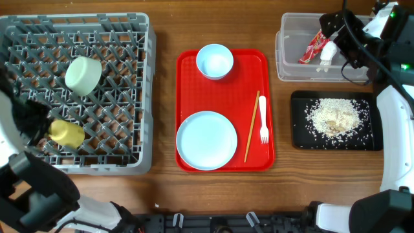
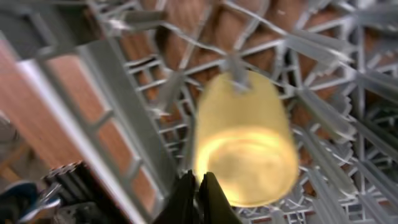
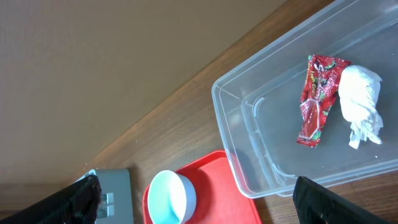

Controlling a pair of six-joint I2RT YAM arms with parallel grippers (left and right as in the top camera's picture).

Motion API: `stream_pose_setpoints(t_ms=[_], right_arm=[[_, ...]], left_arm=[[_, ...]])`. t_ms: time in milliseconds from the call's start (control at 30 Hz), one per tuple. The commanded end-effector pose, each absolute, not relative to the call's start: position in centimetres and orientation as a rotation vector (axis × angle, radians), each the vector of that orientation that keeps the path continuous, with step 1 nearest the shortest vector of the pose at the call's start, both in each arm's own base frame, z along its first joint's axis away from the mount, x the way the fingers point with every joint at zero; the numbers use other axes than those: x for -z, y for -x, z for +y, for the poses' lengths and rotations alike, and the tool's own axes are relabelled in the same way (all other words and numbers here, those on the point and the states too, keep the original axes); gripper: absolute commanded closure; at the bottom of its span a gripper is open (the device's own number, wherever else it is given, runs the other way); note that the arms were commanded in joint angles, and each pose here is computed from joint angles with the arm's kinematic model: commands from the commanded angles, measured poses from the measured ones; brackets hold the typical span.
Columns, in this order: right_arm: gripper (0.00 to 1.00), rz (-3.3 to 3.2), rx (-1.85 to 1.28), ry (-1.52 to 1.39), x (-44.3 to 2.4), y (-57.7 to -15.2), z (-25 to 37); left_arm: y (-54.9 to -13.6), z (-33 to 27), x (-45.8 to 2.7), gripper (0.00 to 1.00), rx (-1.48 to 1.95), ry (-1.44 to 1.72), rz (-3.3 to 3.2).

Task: Sort waste into correct bins and load items into the dishwasher rack
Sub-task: 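Swing the left gripper over the tray to the light blue bowl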

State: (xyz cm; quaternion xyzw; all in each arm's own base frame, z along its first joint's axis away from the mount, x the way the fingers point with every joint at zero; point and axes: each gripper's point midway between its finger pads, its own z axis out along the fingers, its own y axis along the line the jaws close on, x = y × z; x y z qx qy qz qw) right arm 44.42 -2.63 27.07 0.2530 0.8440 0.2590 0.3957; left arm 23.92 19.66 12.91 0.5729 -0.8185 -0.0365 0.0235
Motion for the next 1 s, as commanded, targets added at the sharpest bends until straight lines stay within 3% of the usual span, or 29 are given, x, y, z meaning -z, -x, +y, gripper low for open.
stream_pose_setpoints(t_ms=[0, 167, 233, 267, 300, 333, 367, 567, 800, 967], right_arm=[[0.00, 2.122, -0.644, -0.645, -27.7, -44.2, -2.9], [0.00, 2.122, -0.644, -0.645, -27.7, -44.2, -2.9], [0.00, 2.122, -0.644, -0.645, -27.7, -44.2, -2.9], [0.00, 2.122, -0.644, -0.646, -27.7, -44.2, -2.9], [0.00, 2.122, -0.643, -0.645, -27.7, -44.2, -2.9], [0.00, 2.122, -0.644, -0.645, -27.7, -44.2, -2.9], [0.00, 2.122, -0.644, -0.645, -27.7, -44.2, -2.9], [0.00, 2.122, -0.644, -0.646, -27.7, -44.2, -2.9], [0.00, 2.122, -0.644, -0.645, -27.7, -44.2, -2.9], [0.00, 2.122, -0.644, -0.645, -27.7, -44.2, -2.9]], left_arm=[[-23.8, 19.6, -14.6, 0.96, 0.069, -1.851, -2.541], [-27.1, 15.3, -17.8, 0.96, -0.306, -1.754, -2.750], [-30.5, 10.4, -21.1, 0.96, -0.712, -1.517, -2.962], [-32.1, 7.5, -23.1, 0.90, -0.937, -1.342, -3.053], [-33.5, 4.7, -24.8, 0.67, -1.122, -1.169, -3.115], [-34.5, 2.3, -25.9, 0.27, -1.227, -1.021, -3.163], [-35.4, 0.2, -26.5, 0.00, -1.267, -0.885, -3.211], [-39.8, -12.1, -25.4, 0.00, -1.169, -0.199, -3.461], [-45.1, -21.3, -20.1, 0.00, -0.436, 0.137, -3.884], [-46.5, -27.7, -15.2, 0.00, -0.400, 0.553, -3.885]])
